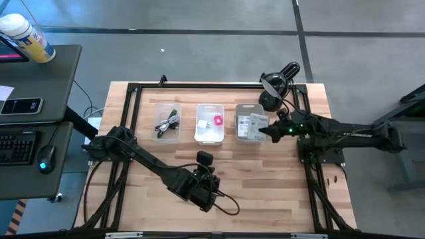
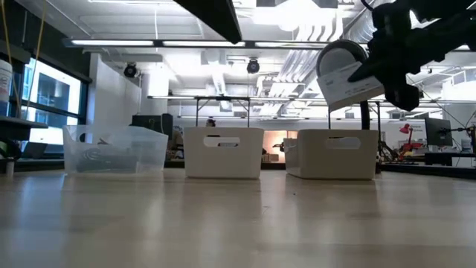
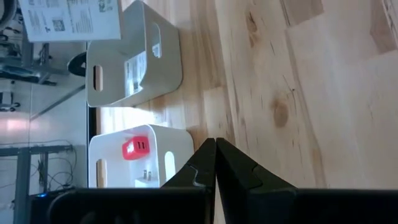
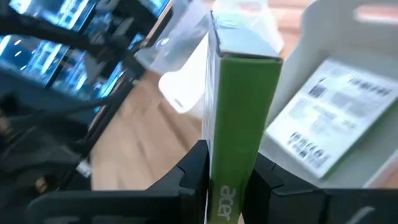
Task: Pick and place items into bin
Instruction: Put the card reader into the gray bin
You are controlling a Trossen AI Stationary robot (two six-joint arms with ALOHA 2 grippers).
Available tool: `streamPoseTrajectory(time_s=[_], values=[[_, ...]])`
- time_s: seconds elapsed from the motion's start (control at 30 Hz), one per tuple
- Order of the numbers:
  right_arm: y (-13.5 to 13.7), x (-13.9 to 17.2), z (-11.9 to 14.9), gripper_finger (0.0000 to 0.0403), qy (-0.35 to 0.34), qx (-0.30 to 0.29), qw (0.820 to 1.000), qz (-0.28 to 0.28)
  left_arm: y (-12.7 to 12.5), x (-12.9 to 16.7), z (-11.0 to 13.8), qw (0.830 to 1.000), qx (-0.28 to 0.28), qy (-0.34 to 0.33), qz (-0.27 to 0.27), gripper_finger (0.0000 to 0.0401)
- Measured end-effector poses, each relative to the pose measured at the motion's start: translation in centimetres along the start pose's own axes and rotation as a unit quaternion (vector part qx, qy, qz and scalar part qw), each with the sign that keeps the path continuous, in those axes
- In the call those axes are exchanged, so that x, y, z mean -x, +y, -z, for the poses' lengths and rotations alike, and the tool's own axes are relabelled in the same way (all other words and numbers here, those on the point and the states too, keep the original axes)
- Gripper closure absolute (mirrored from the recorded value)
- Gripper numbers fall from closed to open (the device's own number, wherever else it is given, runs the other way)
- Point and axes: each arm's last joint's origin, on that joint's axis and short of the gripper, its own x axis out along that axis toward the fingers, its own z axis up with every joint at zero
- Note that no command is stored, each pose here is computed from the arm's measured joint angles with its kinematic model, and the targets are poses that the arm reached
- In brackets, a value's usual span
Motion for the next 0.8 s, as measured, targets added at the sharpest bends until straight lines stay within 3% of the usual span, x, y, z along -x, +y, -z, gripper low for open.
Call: streamPoseTrajectory(time_s=[0.43,0.8], values=[[-1.5,-0.9,-0.8,0.0345,-0.026,-0.003,0.997,0.074,0.1,-0.1,-0.2,1.0,0.014,-0.009,-0.017,0.04],[-1.7,-2.7,-0.9,0.0345,-0.02,0.003,0.996,0.085,0.1,-0.1,-0.3,0.999,0.026,-0.014,-0.022,0.04]])
